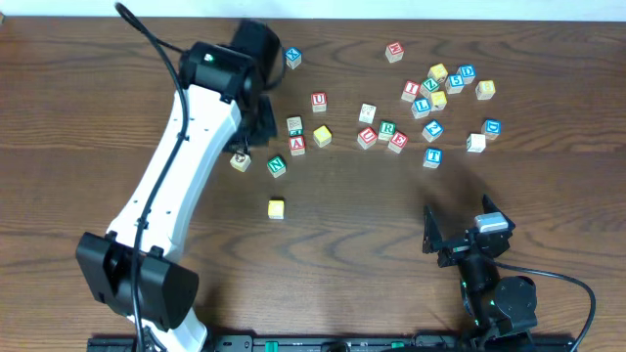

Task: Spell out CORL
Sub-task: 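Close the left gripper on the yellow O block and lift it, then carry the yellow O block down toward the right of the C block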

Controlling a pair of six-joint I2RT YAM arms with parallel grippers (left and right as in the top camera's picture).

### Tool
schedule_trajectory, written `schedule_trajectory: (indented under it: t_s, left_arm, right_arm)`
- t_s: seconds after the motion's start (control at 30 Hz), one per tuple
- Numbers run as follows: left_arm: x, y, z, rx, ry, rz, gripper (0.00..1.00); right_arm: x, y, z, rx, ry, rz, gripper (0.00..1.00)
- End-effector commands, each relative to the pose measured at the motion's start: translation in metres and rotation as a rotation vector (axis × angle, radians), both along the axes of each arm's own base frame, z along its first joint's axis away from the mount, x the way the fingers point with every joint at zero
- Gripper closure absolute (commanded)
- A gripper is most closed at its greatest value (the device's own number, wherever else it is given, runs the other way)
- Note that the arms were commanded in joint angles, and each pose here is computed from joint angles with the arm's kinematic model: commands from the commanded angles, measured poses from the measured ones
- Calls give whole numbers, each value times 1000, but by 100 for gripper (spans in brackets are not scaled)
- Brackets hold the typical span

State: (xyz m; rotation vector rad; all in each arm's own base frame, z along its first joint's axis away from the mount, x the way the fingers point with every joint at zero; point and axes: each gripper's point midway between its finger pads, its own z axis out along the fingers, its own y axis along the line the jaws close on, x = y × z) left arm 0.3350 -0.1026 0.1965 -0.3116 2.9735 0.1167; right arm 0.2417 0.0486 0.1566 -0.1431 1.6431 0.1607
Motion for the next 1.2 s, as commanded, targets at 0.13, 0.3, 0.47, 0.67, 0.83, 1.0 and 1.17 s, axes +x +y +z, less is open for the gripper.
schedule_trajectory:
  t_s: [0.13,0.3,0.47,0.67,0.83,1.0,1.17]
  left_arm:
    - [-49,-27,28,72,-54,-206,92]
    - [-80,-48,39,62,-179,-339,92]
    - [-108,-65,11,-18,-259,-359,92]
    - [-101,-75,-44,-65,-286,-267,92]
    - [-89,-86,-79,-70,-279,-209,92]
    - [-76,-93,-113,-18,-253,-162,93]
    - [-74,-95,-141,17,-207,-134,93]
  right_arm:
    - [0,-1,0,-9,-2,-1,1]
    - [0,-1,0,-9,-2,-1,1]
    - [0,-1,0,-9,-2,-1,1]
    - [0,-1,0,-9,-2,-1,1]
    - [0,-1,0,-9,-1,-1,1]
    - [0,-1,0,-9,-1,-1,1]
    - [0,-1,0,-9,-1,-1,1]
